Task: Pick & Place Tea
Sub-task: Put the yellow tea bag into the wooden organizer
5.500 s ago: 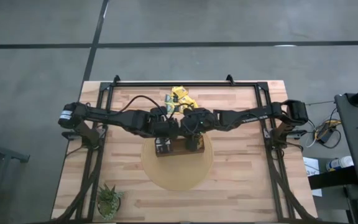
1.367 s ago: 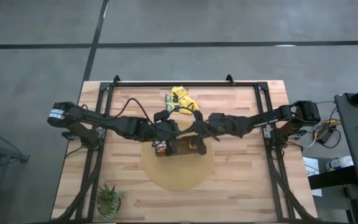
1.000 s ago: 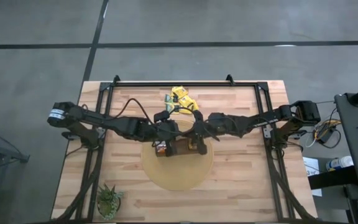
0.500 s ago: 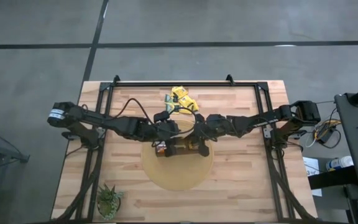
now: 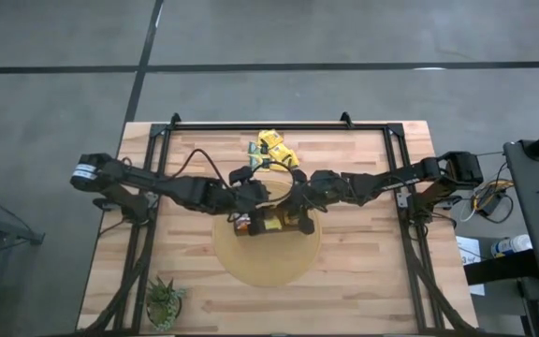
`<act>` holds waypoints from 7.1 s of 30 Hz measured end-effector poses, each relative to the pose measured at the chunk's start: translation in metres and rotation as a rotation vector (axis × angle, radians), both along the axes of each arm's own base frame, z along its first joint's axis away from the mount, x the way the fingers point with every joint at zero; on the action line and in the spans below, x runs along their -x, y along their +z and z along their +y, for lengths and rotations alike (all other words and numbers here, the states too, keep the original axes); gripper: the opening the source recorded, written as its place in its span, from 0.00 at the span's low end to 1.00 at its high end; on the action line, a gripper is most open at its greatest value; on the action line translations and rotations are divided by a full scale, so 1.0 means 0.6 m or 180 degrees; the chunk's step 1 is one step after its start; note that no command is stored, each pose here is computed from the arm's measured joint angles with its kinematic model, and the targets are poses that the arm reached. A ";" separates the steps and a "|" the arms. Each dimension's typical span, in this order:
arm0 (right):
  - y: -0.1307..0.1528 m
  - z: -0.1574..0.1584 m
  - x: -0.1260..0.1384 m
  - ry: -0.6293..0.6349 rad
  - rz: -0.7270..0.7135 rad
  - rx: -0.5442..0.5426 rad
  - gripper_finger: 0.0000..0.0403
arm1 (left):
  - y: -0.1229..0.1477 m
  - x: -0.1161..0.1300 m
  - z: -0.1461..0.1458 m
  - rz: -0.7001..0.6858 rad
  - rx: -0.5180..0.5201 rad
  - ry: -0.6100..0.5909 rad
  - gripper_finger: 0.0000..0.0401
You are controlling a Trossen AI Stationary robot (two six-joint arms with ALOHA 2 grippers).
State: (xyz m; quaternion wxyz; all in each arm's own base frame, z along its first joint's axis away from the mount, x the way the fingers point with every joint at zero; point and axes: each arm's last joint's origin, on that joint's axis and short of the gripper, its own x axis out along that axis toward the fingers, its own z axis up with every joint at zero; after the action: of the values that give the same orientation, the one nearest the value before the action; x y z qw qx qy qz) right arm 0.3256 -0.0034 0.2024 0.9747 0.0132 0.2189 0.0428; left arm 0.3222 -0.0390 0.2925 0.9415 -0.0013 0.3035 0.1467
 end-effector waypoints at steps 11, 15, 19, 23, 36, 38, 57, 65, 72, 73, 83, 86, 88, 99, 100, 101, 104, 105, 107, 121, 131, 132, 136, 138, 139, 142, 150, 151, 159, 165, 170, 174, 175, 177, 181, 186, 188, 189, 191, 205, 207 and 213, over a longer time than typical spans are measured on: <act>0.000 -0.017 0.002 -0.0108 0.0033 0.0004 0.02 | -0.021 0.055 -0.004 -0.0092 -0.0253 0.0497 0.42; -0.001 -0.030 0.004 -0.0217 0.0083 -0.0069 0.02 | -0.024 0.091 0.003 -0.0391 -0.0160 0.0518 0.42; 0.001 -0.046 0.014 -0.0303 0.0204 -0.0047 0.02 | -0.024 0.129 0.010 -0.0882 -0.0082 0.0450 0.42; 0.012 -0.067 0.030 -0.0429 0.0300 -0.0029 0.02 | -0.032 0.164 0.015 -0.1510 -0.0062 0.0142 0.42; 0.065 -0.112 0.073 -0.0797 0.0120 -0.0102 0.02 | -0.125 0.264 0.056 -0.2474 0.0124 -0.0216 0.42; 0.067 -0.120 0.076 -0.0889 0.0105 -0.0157 0.02 | -0.135 0.273 0.063 -0.2476 0.0112 -0.0194 0.42; 0.053 -0.204 0.104 -0.1432 0.0235 -0.0180 0.02 | -0.211 0.352 0.094 -0.2076 0.0155 0.0717 0.42; 0.045 -0.238 0.117 -0.1467 0.0280 -0.0150 0.02 | -0.221 0.359 0.088 -0.1946 0.0297 0.0781 0.42; 0.023 -0.274 0.121 -0.1459 0.0376 -0.0273 0.02 | -0.228 0.359 0.087 -0.1878 0.0476 0.0829 0.42; 0.022 -0.277 0.119 -0.1431 0.0376 -0.0296 0.02 | -0.228 0.359 0.087 -0.1885 0.0515 0.0847 0.42; 0.027 -0.306 0.069 -0.1050 0.0734 -0.0225 0.06 | -0.230 0.359 0.087 -0.1863 0.0538 0.0860 0.42; 0.027 -0.314 0.046 -0.0924 0.1063 -0.0228 0.14 | -0.230 0.359 0.087 -0.1860 0.0538 0.0861 0.42; 0.023 -0.319 0.028 -0.0832 0.1171 -0.0204 0.21 | -0.230 0.359 0.087 -0.1856 0.0537 0.0861 0.42; -0.016 -0.348 -0.040 -0.0812 0.1454 -0.0213 0.62 | -0.230 0.359 0.087 -0.1859 0.0540 0.0861 0.42; -0.022 -0.350 -0.043 -0.0893 0.1511 -0.0231 0.65 | -0.230 0.359 0.087 -0.1859 0.0540 0.0862 0.42; -0.028 -0.351 -0.045 -0.0988 0.1577 -0.0270 0.67 | -0.230 0.359 0.087 -0.1859 0.0540 0.0862 0.42; -0.043 -0.356 -0.050 -0.1341 0.1719 -0.0538 0.72 | -0.231 0.359 0.087 -0.1858 0.0540 0.0862 0.42; -0.048 -0.357 -0.052 -0.1469 0.1756 -0.0677 0.73 | -0.231 0.359 0.087 -0.1859 0.0541 0.0862 0.42; -0.061 -0.358 -0.053 -0.1664 0.1837 -0.0931 0.74 | -0.231 0.359 0.087 -0.1860 0.0541 0.0862 0.42; -0.068 -0.342 -0.074 -0.1997 0.1907 -0.0664 0.61 | -0.231 0.359 0.087 -0.1859 0.0540 0.0863 0.42; -0.066 -0.328 -0.082 -0.1474 0.1963 -0.0113 0.56 | -0.231 0.359 0.087 -0.1855 0.0540 0.0864 0.42; -0.066 -0.325 -0.085 -0.1374 0.1962 -0.0015 0.56 | -0.231 0.359 0.087 -0.1855 0.0540 0.0863 0.42; -0.065 -0.314 -0.093 -0.1105 0.1953 0.0286 0.56 | -0.231 0.359 0.087 -0.1855 0.0540 0.0863 0.42; -0.065 -0.309 -0.096 -0.1070 0.1968 0.0420 0.56 | -0.231 0.359 0.087 -0.1855 0.0540 0.0864 0.42; -0.065 -0.307 -0.097 -0.1061 0.1982 0.0468 0.56 | -0.231 0.359 0.087 -0.1855 0.0540 0.0864 0.42; -0.065 -0.303 -0.098 -0.1018 0.1997 0.0539 0.56 | -0.231 0.359 0.087 -0.1855 0.0540 0.0863 0.42; -0.086 -0.305 -0.101 -0.0992 0.2079 0.0516 0.56 | -0.231 0.359 0.087 -0.1855 0.0540 0.0864 0.42; -0.094 -0.305 -0.102 -0.0985 0.2116 0.0495 0.56 | -0.231 0.359 0.087 -0.1855 0.0540 0.0862 0.42; -0.136 -0.307 -0.110 -0.1203 0.2230 0.0309 0.49 | -0.231 0.359 0.087 -0.1855 0.0540 0.0863 0.42; -0.123 -0.306 -0.105 -0.1279 0.2237 0.0256 0.23 | -0.231 0.359 0.087 -0.1855 0.0539 0.0863 0.42; -0.095 -0.307 -0.107 -0.1369 0.2129 0.0223 0.04 | -0.231 0.359 0.087 -0.1855 0.0539 0.0863 0.42; -0.051 -0.309 -0.111 -0.1434 0.1981 0.0204 0.02 | -0.231 0.359 0.087 -0.1856 0.0540 0.0863 0.42; -0.043 -0.308 -0.111 -0.1441 0.1995 0.0186 0.02 | -0.231 0.359 0.087 -0.1855 0.0540 0.0863 0.42; -0.029 -0.305 -0.109 -0.1448 0.2019 0.0122 0.02 | -0.231 0.359 0.087 -0.1856 0.0540 0.0863 0.42; 0.007 -0.294 -0.104 -0.1322 0.2031 -0.0352 0.02 | -0.231 0.359 0.087 -0.1855 0.0539 0.0863 0.42; 0.047 -0.275 -0.104 -0.1047 0.2124 -0.0959 0.02 | -0.231 0.359 0.087 -0.1856 0.0540 0.0863 0.42; 0.066 -0.265 -0.107 -0.0947 0.2152 -0.1050 0.02 | -0.231 0.359 0.087 -0.1856 0.0540 0.0863 0.42; 0.075 -0.259 -0.108 -0.0887 0.2169 -0.1088 0.02 | -0.231 0.359 0.087 -0.1855 0.0539 0.0863 0.42; 0.091 -0.246 -0.111 -0.0761 0.2217 -0.1171 0.02 | -0.231 0.359 0.087 -0.1856 0.0540 0.0862 0.42; 0.139 -0.115 -0.144 -0.0293 0.2343 -0.1197 0.02 | -0.231 0.359 0.087 -0.1855 0.0539 0.0861 0.42; 0.139 -0.097 -0.147 -0.0258 0.2362 -0.1163 0.02 | -0.231 0.359 0.087 -0.1855 0.0539 0.0863 0.42; 0.136 -0.055 -0.154 -0.0253 0.2399 -0.0939 0.02 | -0.231 0.359 0.087 -0.1856 0.0540 0.0862 0.42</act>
State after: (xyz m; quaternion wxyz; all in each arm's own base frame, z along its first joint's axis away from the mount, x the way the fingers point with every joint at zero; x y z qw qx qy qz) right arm 0.4178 -0.0363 0.2840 0.8148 0.1761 0.5517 0.0281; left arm 0.1069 0.0130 0.1539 0.9572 -0.1620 0.0295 0.2381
